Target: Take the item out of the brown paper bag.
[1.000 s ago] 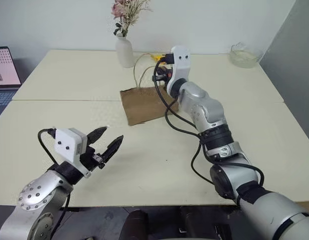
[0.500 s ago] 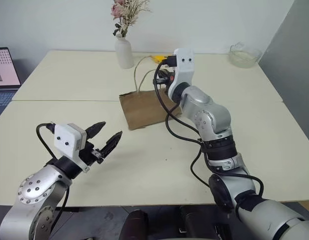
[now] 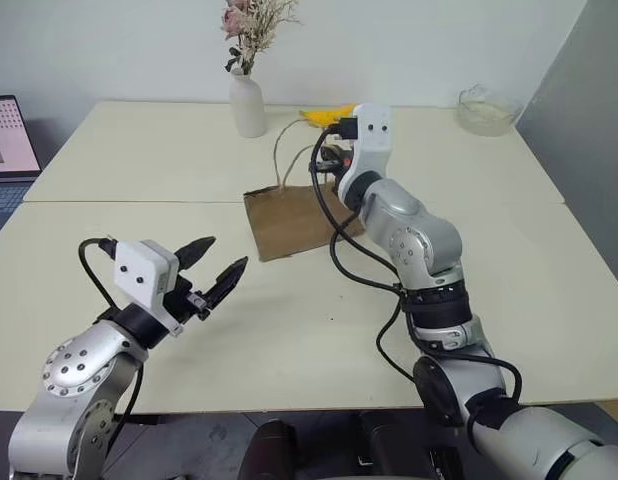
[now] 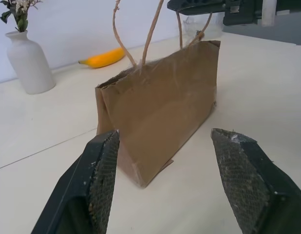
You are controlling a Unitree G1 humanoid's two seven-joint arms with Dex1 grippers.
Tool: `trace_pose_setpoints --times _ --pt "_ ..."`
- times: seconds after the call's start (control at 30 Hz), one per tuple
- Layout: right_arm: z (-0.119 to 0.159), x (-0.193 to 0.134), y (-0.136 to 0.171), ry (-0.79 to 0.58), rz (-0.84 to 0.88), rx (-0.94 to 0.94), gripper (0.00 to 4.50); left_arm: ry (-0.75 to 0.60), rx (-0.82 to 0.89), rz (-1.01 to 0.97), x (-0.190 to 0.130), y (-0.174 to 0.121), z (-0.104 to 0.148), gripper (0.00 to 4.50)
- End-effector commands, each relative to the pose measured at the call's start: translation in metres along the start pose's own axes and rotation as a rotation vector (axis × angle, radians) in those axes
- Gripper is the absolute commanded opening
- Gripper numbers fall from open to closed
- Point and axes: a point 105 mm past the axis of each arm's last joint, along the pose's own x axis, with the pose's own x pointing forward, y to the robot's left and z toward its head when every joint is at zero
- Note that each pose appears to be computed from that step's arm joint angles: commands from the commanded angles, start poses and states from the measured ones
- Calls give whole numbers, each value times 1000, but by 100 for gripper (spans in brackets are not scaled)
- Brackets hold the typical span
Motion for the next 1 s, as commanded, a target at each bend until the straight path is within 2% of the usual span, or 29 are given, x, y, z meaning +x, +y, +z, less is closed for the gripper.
trace_pose_setpoints --times 0.03,0.33,0.57,0.73,1.0 --pt "31 6 10 -95 28 22 2 -20 40 -3 0 2 7 313" --pt "45 38 12 -127 -32 122 2 -30 63 -28 7 4 12 313" --pt "28 43 0 -106 -84 73 2 -32 67 -36 9 4 10 313" --pt "24 41 5 -94 -60 58 2 -28 68 -45 9 4 7 313" --pt "12 40 -3 -47 -55 13 2 -36 68 -59 13 1 7 313"
